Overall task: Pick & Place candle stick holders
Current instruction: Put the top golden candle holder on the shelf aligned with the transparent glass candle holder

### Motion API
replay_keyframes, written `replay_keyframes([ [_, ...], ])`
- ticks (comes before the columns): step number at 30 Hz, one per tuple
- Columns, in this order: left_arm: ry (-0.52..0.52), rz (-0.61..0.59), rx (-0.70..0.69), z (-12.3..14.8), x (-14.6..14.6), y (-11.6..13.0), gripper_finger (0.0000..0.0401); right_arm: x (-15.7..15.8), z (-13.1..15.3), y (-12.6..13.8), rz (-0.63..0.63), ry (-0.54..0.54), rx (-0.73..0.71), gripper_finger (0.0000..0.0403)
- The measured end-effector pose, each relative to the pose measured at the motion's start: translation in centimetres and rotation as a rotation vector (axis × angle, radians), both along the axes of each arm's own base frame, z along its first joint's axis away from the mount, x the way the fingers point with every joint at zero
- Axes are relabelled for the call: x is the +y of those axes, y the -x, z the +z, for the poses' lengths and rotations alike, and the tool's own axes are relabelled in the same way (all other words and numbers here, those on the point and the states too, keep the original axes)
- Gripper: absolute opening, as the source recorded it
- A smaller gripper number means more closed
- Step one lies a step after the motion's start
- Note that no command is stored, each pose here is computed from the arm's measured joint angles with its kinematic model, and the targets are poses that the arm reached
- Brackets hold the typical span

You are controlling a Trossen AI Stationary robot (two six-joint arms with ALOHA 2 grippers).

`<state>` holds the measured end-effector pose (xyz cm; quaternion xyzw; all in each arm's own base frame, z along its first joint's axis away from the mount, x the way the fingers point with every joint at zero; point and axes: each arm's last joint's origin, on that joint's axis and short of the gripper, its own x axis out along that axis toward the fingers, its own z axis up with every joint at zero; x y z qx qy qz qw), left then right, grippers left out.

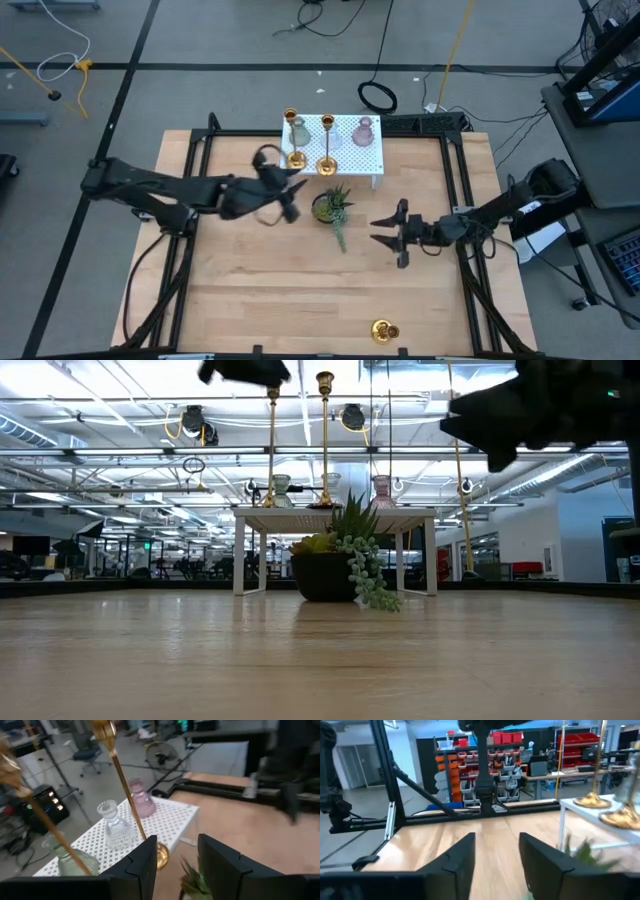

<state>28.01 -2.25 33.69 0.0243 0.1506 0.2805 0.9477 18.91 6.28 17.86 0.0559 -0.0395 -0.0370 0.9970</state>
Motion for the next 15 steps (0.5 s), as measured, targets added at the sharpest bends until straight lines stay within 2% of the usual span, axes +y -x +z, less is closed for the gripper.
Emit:
replay_keyframes([
  [8, 0.037, -0.12, -0.052, 3.4, -2.0, 6.2, 0.0147, -0.6, 2.0, -6.3, -0.101, 0.074, 0.013, 0.0018],
  [11, 0.037, -0.154, -0.06, 4.1, -2.2, 7.7, 0.0132, -2.0, 2.7, -8.6, -0.168, 0.059, 0.048, 0.0008],
  [15, 0.037, -0.182, -0.068, 4.6, -2.4, 9.1, 0.0096, -4.5, 2.8, -11.5, -0.232, 0.027, 0.191, 0.0001],
])
